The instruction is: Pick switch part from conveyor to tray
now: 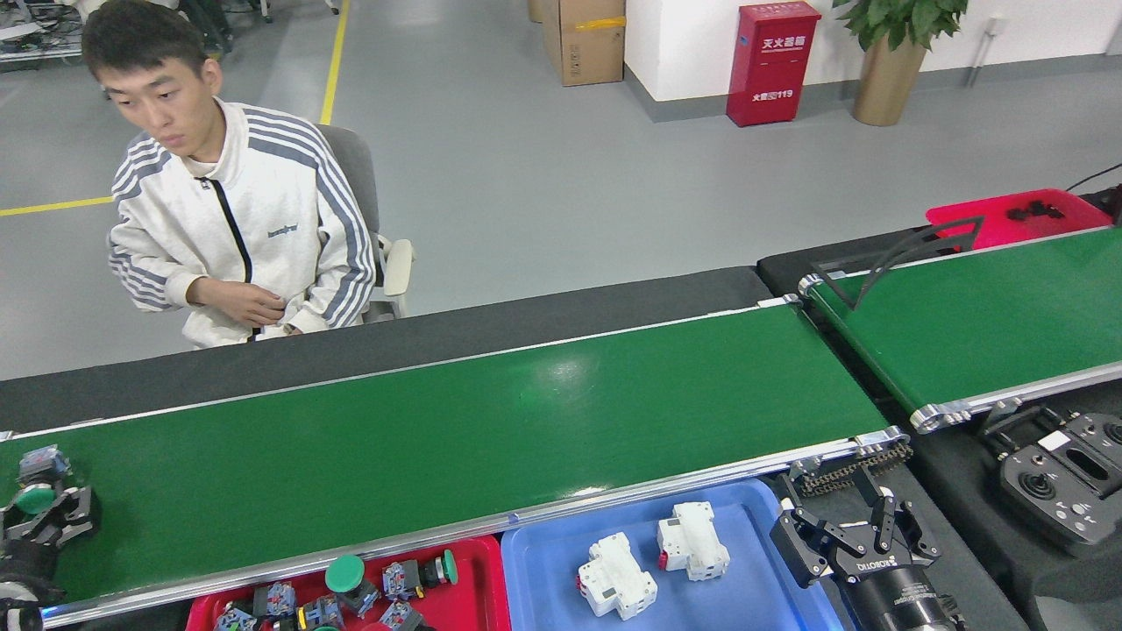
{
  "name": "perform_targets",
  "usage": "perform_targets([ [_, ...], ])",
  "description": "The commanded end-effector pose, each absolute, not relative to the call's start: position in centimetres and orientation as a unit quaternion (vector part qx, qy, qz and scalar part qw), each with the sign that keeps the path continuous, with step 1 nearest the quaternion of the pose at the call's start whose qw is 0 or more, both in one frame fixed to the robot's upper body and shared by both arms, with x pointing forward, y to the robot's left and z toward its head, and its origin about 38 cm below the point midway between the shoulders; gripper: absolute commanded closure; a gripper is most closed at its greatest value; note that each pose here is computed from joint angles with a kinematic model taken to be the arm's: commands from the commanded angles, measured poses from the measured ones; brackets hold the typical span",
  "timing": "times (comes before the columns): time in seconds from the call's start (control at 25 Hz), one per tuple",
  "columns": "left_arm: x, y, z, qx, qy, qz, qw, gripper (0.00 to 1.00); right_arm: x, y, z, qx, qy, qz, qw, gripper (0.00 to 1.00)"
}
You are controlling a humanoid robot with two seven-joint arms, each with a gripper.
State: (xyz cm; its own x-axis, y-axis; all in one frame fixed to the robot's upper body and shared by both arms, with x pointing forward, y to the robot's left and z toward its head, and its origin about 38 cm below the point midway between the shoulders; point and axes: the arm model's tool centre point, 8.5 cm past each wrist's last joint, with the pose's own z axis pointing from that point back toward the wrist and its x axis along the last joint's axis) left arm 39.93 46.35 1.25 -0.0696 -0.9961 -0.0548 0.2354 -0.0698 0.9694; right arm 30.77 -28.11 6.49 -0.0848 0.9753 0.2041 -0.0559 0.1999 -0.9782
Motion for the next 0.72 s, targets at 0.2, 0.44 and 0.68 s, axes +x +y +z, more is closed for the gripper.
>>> perform_targets([
  [0.2,29.9,36.4,4.9,0.342,-0.572,-0.665,0.337,0.64,30.4,-30.2,7.5,-0.44,-0.551,0.464,0.536,0.0],
  [0.44,20.9,30.2,5.2,0.318,-0.608,-0.643,0.34,0.0,30.3,-30.1,7.5,-0.439,-0.551,0.464,0.537,0.0],
  [0.68,20.3,30.9,5.0,0.341,-0.604,-0.618,0.37,0.0,30.3,-30.1,7.8,-0.44,-0.553,0.463,0.535,0.0],
])
